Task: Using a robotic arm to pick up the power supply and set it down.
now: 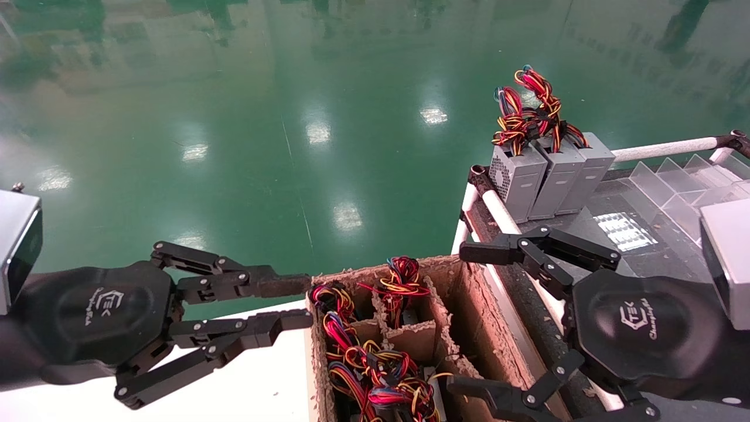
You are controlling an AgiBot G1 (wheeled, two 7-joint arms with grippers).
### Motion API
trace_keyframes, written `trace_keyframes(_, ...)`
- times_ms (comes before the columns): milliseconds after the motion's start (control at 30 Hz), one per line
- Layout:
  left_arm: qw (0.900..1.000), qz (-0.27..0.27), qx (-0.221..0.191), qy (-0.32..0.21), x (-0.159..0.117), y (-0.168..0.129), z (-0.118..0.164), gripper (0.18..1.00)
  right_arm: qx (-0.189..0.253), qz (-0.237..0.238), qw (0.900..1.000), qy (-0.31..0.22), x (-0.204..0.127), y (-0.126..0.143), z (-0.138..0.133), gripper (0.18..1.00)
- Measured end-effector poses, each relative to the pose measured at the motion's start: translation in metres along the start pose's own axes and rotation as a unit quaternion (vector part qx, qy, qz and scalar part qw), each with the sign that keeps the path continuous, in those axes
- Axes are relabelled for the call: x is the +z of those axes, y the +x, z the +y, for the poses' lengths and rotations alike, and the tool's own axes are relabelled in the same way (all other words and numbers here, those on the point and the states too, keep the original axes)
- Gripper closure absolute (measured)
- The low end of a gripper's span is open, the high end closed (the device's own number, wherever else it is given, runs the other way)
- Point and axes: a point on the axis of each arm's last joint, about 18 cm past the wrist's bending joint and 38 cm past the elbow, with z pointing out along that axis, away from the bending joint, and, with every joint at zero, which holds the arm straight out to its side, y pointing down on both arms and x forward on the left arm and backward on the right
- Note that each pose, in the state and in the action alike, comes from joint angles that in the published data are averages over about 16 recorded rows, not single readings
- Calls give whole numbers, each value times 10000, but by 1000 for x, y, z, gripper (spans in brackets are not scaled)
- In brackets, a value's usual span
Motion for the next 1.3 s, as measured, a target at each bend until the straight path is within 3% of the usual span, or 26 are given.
trace_keyframes(333,10000,0,0,0,0,0,0,921,0,0,10000,0,0,0,0,178)
trace_keyframes(600,10000,0,0,0,0,0,0,972,0,0,10000,0,0,0,0,178)
trace_keyframes(1000,10000,0,0,0,0,0,0,920,32,56,10000,-38,-1,1,3,178)
trace_keyframes(1300,10000,0,0,0,0,0,0,775,321,48,9989,-335,2,0,21,178)
